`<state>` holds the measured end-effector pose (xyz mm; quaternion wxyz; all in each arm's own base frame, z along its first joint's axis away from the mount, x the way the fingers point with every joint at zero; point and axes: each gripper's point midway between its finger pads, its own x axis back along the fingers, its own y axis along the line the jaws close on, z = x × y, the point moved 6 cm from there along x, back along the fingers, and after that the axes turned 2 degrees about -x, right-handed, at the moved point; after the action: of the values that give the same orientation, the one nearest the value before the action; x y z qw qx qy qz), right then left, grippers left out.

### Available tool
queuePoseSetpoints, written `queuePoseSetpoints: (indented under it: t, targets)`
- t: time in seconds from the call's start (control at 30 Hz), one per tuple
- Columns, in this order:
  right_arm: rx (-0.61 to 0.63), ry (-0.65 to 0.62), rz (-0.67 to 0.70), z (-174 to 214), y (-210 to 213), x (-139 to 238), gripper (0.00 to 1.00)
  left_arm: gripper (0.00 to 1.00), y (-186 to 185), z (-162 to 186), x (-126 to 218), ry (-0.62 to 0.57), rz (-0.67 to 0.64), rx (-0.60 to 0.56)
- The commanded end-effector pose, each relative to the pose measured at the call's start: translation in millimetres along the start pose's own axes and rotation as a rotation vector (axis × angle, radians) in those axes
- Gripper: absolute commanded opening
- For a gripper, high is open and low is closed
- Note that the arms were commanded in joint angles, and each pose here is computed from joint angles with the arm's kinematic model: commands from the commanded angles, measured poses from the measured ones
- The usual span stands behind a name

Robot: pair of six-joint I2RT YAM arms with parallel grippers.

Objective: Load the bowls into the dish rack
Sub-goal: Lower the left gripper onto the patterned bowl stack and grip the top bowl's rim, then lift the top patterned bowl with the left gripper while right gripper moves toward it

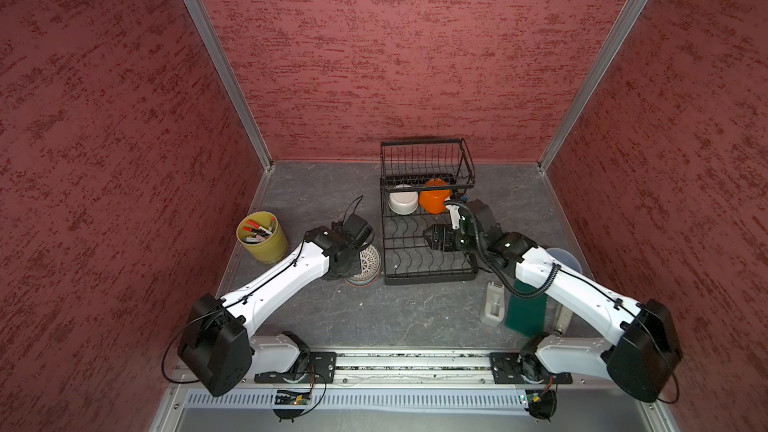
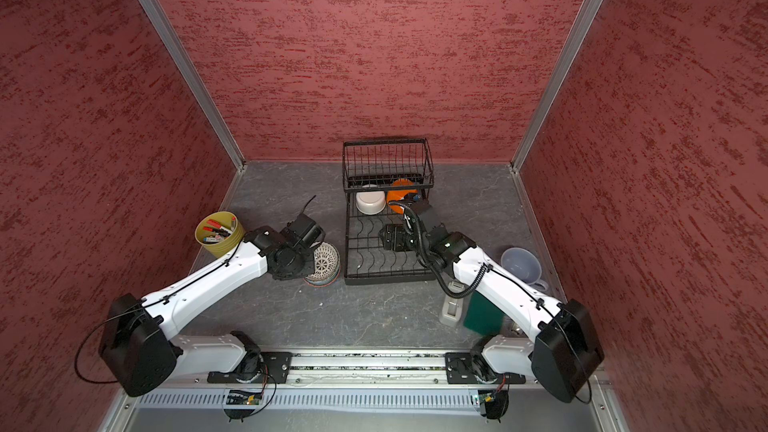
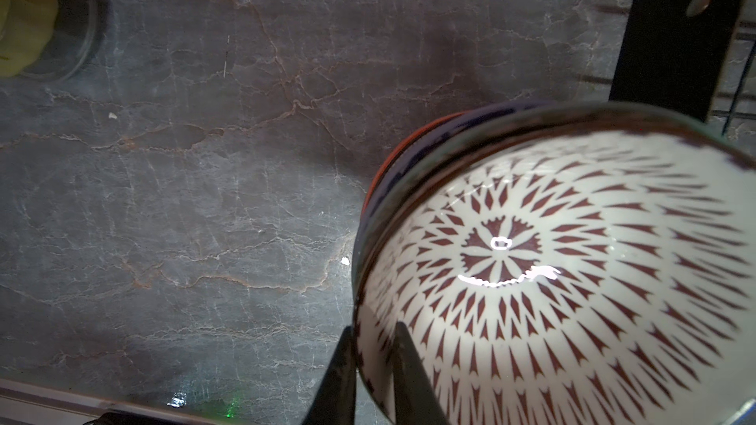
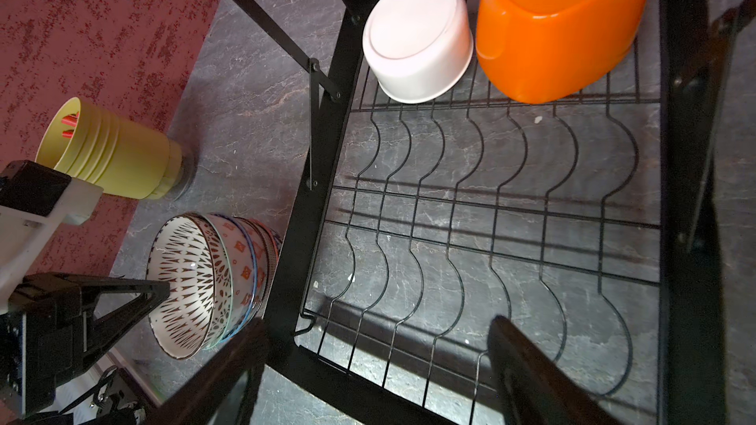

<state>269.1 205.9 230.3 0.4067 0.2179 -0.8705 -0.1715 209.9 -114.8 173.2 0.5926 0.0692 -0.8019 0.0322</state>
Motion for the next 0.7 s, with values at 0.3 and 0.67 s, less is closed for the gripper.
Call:
queuePoseSetpoints:
  t: [0.3,0.67]
  targets:
    - [0.005,-0.004,-0.018,-3.3,1.8,-3.8,0.86,0.02,-1.8,-8.0,11.9,-0.085,0.046,0.009]
    - [0.033,0.014,-0.026,-4.4,4.6,-6.2,0.85,0.00,-4.3,-15.3,22.6,-0.139,0.085,0.000]
